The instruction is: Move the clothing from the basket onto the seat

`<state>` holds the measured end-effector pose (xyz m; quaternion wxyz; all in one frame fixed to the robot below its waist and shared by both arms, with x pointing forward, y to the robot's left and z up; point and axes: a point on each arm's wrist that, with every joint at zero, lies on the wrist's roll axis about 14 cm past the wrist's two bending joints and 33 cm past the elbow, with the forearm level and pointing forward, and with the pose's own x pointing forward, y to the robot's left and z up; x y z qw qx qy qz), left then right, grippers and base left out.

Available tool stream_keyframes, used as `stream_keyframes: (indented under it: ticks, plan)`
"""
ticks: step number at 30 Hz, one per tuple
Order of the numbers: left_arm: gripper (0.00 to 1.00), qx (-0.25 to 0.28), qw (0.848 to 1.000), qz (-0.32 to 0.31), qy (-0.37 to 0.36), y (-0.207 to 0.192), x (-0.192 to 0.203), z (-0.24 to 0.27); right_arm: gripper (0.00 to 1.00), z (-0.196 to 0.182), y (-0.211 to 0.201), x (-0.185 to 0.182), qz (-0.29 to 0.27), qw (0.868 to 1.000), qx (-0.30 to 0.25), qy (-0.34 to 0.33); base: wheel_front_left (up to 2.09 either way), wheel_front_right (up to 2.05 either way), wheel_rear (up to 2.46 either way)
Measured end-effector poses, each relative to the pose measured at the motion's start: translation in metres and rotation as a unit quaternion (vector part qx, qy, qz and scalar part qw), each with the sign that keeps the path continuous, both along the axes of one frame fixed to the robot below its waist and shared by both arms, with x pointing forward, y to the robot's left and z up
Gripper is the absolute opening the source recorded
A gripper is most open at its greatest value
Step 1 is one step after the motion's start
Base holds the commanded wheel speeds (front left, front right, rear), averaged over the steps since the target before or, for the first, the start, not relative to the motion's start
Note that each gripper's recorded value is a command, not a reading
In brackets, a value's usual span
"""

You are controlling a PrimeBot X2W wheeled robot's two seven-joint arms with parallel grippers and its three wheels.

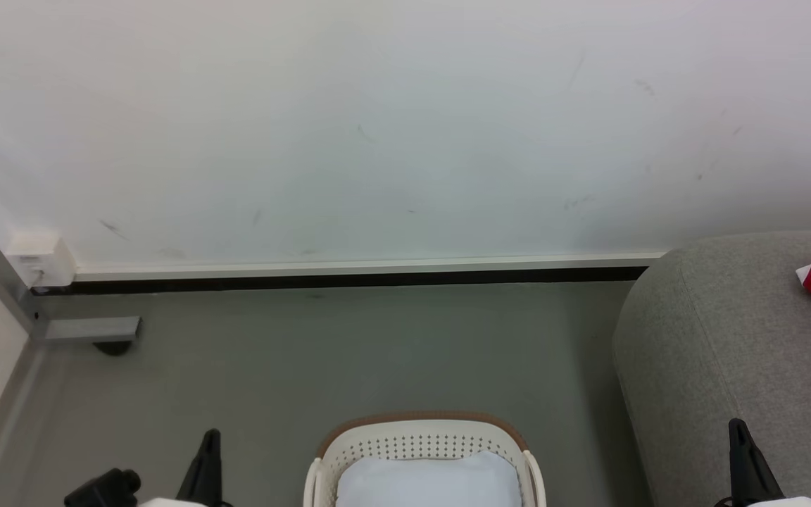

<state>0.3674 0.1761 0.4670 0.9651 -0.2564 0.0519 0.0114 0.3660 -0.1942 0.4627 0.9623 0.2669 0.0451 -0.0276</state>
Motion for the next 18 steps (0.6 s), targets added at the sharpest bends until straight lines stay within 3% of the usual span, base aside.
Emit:
stream_keyframes:
  ticks: [18]
  plan:
    - [0.00,-0.129,0.991,0.023,0.006,0.0077,0.0052,0.0048,0.00,0.0050,-0.0054,0.0037,-0.023,0.992,0.126,-0.001,0.00,0.00,0.00]
